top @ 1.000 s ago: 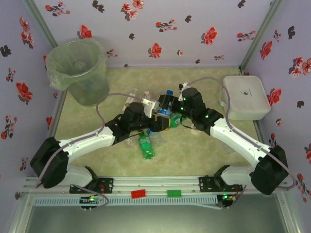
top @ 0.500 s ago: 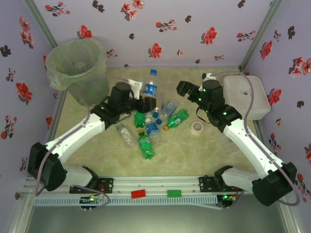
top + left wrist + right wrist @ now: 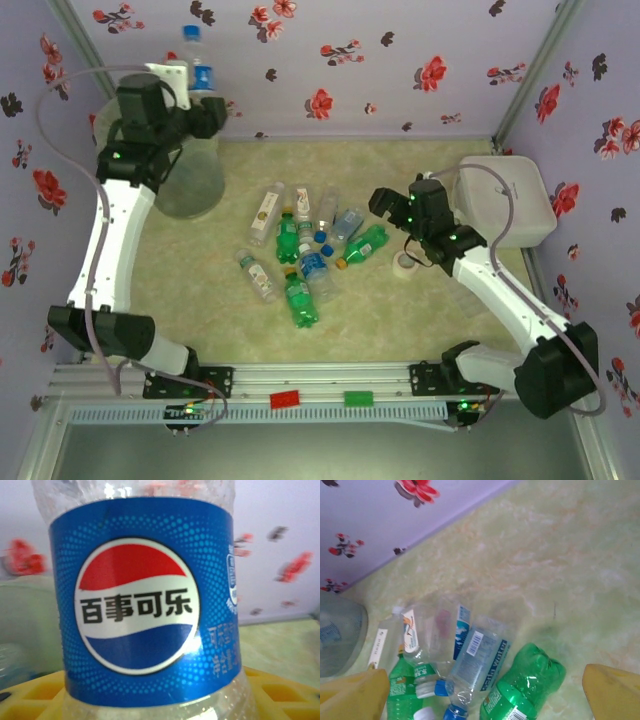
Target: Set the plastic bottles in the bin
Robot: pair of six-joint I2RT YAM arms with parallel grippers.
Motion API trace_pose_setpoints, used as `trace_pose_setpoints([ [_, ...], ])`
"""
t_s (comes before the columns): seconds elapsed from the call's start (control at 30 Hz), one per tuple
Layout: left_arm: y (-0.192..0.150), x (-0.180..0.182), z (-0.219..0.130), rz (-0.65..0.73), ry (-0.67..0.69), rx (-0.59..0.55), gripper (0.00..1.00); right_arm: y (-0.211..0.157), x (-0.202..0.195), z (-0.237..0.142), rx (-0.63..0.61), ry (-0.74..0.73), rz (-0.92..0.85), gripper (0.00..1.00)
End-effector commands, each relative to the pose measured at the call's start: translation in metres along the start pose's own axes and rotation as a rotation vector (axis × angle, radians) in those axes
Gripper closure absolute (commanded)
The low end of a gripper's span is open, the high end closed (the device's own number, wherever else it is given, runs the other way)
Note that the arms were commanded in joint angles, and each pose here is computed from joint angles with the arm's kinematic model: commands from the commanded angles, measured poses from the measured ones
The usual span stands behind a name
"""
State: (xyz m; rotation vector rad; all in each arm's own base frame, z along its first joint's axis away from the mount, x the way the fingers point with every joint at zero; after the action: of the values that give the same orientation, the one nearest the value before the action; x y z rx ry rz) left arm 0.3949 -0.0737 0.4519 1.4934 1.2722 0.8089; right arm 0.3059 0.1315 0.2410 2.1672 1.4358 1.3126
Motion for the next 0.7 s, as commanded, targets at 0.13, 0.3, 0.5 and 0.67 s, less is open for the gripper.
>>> trace_pose_setpoints([
  [0.13,-0.025,0.101,0.02,-0.099,0.274,0.127,0.96,-0.023,-0.014,0.012,0.086,-0.009,0.049,0.01],
  [0.3,-0.05,0.144,0.04,-0.185,0.338,0.211,0.95,-0.027,-0.012,0.011,0.083,0.04,0.055,0.0],
  [0.5,-0.064,0.157,0.063,-0.209,0.337,0.305,0.78,-0.03,-0.005,0.005,0.051,0.076,0.024,0.0],
  [0.67,-0.063,0.159,0.068,-0.221,0.334,0.314,0.38,-0.032,-0.004,-0.002,0.034,0.049,-0.021,0.0],
])
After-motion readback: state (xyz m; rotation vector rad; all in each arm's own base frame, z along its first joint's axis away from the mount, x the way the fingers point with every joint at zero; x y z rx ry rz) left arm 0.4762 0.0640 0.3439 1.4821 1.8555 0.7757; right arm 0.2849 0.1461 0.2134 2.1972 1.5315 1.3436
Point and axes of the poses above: each hand's point on the last joint's axis, 136 mm out from that joint toward the fingers, its own z axis out along the fingers, its own x axis along the line the jaws close on, y = z × x, the point moved 5 cm from there along -z, back along the fingers, and after that the axes turned 3 degrees about z, right-handed, at the moved point
